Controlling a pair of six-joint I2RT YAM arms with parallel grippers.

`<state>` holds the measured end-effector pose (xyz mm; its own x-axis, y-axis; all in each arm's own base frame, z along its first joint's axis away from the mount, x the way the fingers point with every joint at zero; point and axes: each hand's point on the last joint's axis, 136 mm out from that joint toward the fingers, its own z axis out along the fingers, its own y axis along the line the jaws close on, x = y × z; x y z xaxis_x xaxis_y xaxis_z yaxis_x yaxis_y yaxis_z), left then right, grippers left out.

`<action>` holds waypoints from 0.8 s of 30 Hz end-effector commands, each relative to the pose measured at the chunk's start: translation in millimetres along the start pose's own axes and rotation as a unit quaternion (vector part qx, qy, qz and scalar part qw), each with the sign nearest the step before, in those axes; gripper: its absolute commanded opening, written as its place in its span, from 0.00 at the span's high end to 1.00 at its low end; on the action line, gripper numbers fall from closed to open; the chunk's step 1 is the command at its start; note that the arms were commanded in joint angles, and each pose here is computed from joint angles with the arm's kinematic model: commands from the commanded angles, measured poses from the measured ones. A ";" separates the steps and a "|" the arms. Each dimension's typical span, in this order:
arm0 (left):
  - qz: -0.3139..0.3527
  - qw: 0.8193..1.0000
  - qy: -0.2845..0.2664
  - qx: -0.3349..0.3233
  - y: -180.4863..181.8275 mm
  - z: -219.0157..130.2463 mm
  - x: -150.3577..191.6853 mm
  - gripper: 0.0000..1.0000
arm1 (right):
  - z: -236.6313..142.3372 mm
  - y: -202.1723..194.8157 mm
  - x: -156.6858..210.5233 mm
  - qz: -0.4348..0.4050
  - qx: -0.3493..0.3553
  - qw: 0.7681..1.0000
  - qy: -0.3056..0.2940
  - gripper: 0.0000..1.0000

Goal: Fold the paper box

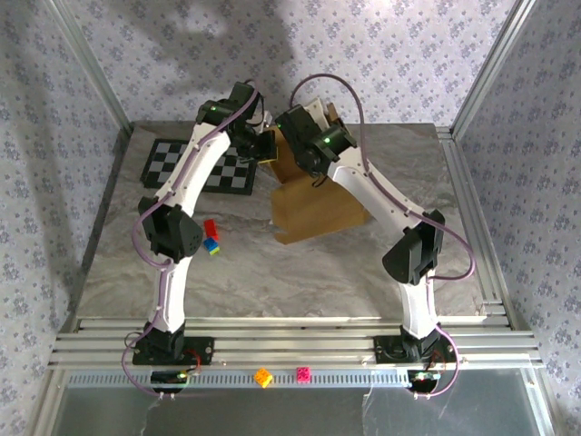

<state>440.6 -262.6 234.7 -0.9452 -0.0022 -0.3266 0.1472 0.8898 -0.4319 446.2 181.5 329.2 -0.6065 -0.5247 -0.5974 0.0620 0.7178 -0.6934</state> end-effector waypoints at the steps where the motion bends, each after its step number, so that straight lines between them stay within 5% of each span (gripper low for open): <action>1: 0.002 1.000 0.026 -0.015 4.2 2.2 12.1 1.00 | -2.0 -24.7 -5.3 0.021 0.022 1.000 -0.001 1.00; 14: -0.004 1.000 0.025 -0.004 0.5 4.0 9.7 1.00 | -6.1 -16.7 7.7 0.112 -0.159 0.981 0.020 0.55; 24: -0.006 1.000 0.028 -0.005 1.6 6.2 8.8 1.00 | 2.1 -9.1 22.3 0.125 -0.177 0.975 0.040 0.55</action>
<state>437.6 -262.8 222.0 -0.9607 0.0020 -0.2777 0.1247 0.8965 -0.4251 436.0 165.9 318.3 -0.6691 -0.3194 -0.6710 -0.0676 0.9254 -0.3730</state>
